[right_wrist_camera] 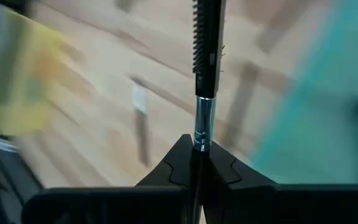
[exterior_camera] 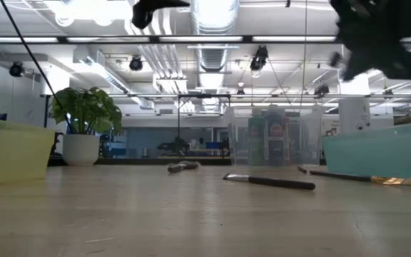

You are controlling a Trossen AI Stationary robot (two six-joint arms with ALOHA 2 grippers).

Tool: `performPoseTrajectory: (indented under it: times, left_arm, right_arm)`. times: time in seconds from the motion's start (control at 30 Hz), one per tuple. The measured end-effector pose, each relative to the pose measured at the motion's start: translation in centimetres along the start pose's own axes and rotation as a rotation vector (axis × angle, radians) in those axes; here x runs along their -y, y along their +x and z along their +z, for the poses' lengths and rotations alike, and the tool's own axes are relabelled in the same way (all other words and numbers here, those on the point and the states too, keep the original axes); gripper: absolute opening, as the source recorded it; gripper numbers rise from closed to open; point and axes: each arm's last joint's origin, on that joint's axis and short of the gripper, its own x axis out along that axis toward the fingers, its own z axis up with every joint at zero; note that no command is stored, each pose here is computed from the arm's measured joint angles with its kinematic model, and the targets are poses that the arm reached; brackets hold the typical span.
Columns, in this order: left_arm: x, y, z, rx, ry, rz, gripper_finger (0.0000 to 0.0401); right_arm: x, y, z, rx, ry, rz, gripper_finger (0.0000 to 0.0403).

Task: Pick & Place Paint Supplies
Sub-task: Put the black eyebrow and eyelash brush into the green bin, then put the black highlighter brush into the green bin

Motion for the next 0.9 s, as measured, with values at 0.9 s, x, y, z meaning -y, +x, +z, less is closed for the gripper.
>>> performPoseTrajectory:
  times: [0.9]
  left_arm:
    - [-1.0,0.1,-1.4,-0.091,0.084,0.098,0.0256]
  right_arm:
    - [5.5,1.8,-2.8,-0.068,0.113,-0.394,0.0154]
